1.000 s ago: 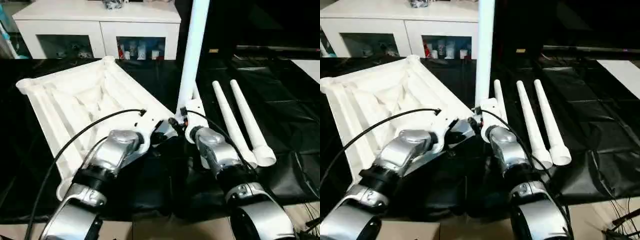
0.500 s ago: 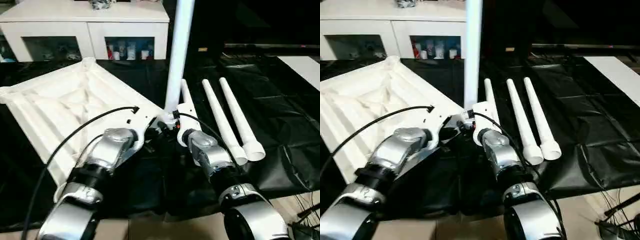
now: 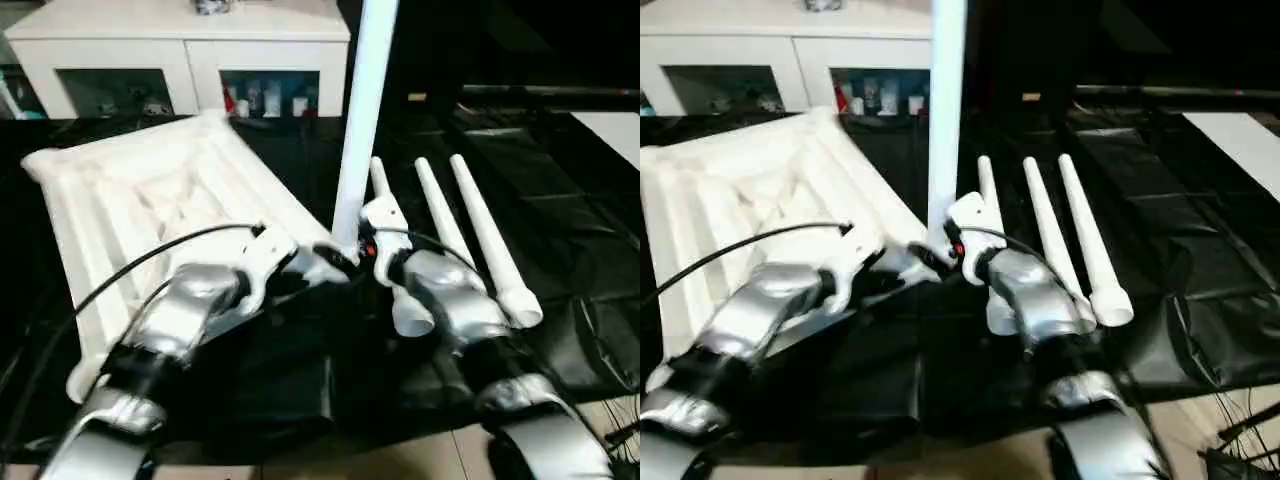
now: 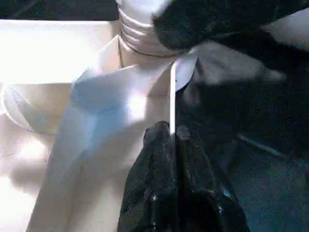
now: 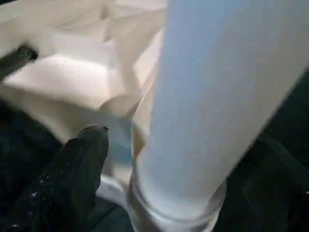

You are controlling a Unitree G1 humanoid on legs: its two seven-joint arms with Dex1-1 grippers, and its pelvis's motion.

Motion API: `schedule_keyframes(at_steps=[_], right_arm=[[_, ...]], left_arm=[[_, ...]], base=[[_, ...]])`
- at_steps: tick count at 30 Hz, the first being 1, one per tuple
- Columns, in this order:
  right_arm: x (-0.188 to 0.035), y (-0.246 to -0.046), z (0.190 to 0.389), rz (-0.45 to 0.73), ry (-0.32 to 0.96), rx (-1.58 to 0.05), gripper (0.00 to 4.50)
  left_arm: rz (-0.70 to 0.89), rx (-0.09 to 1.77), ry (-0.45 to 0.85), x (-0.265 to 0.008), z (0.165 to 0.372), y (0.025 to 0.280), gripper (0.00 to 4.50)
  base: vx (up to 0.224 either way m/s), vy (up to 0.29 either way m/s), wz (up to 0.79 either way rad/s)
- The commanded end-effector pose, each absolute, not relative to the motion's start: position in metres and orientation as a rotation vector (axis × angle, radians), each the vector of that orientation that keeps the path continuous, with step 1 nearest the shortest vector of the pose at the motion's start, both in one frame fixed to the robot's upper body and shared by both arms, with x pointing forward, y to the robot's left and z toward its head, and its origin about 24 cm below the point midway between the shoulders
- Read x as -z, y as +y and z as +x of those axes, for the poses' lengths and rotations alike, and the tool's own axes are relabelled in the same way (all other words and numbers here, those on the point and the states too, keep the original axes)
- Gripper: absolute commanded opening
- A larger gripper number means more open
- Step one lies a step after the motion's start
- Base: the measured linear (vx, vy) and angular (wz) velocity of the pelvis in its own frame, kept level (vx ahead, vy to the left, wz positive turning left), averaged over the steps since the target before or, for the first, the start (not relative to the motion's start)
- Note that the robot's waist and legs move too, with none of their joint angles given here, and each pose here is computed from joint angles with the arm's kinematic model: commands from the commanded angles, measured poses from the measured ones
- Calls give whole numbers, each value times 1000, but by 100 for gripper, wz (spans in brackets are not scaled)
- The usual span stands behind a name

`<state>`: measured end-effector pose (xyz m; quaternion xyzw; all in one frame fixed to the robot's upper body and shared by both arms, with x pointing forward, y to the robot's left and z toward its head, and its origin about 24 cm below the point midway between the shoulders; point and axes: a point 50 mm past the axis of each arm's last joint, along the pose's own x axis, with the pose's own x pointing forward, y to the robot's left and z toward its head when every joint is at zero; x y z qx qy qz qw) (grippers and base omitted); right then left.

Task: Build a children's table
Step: Rotate leg to tighten

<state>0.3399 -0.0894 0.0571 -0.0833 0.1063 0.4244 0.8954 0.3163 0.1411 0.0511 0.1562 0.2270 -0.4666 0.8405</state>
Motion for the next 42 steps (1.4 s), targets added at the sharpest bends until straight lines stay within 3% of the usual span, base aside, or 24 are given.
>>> schedule_keyframes(at_steps=[1,3,12,28,38,42], right_arm=[[-63,-91,337,-191,192,-955,410],[-63,-94,332,-208,205,-1033,410],[-60,-103,327,-219,239,-1094,410],[-48,-107,319,-254,292,-1145,273],[-47,-104,318,-213,289,-1138,268],[-43,-99,324,-160,301,-1019,268]], left_arm=[[264,1109,488,-42,301,135,0],[243,1160,487,-45,295,136,0],[228,1220,495,-46,287,138,0],[235,1214,502,-47,286,141,0],[235,1223,504,-47,285,139,0],[238,1172,518,-43,288,137,0]], base=[[0,0,0],[0,0,0],[0,0,0],[0,0,0],[0,0,0],[0,0,0]])
